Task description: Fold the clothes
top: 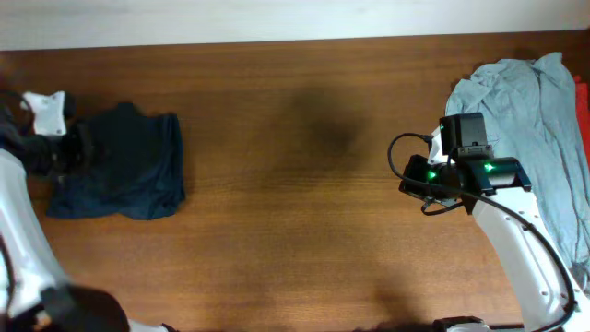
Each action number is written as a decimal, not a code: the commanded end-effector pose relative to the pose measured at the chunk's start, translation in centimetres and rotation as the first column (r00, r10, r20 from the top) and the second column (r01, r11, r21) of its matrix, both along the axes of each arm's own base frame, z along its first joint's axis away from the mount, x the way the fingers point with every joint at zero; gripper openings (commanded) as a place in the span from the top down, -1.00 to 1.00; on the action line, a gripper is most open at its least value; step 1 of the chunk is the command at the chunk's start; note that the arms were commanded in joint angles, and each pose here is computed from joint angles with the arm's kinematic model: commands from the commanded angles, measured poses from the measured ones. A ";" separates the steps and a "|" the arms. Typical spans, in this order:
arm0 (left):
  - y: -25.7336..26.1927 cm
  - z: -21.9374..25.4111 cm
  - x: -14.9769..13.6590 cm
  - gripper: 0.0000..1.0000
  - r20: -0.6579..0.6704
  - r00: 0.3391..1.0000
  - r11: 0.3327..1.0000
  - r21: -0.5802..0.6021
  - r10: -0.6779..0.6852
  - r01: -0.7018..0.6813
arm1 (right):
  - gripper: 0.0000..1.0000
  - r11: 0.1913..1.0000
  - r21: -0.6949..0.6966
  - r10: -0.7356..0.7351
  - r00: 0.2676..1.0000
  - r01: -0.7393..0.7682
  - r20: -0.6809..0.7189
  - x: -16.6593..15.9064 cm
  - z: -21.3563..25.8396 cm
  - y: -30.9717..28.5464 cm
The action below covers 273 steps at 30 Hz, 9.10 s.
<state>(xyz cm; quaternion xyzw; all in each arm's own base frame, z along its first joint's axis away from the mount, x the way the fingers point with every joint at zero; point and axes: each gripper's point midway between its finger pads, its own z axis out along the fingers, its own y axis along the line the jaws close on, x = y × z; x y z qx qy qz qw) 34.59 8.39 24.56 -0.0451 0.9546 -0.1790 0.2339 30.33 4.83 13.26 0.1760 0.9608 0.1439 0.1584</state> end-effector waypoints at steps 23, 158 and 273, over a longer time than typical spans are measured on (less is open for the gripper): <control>1.1 -19.6 2.7 0.99 -0.283 0.893 0.935 -0.164 -0.351 0.316 | 0.92 1.000 0.006 -0.028 1.000 0.028 0.008 0.0 0.6 -0.1; -13.5 11.0 -1.1 -0.15 0.040 0.992 0.897 0.432 -0.124 0.095 | -0.27 0.978 -0.196 0.171 0.807 -0.069 0.565 -1.1 20.2 -1.5; -13.7 10.9 -2.2 -0.98 0.032 0.990 0.890 0.442 -0.139 0.111 | -0.98 0.862 -0.487 0.453 0.644 -0.140 0.616 -9.7 -3.2 -2.2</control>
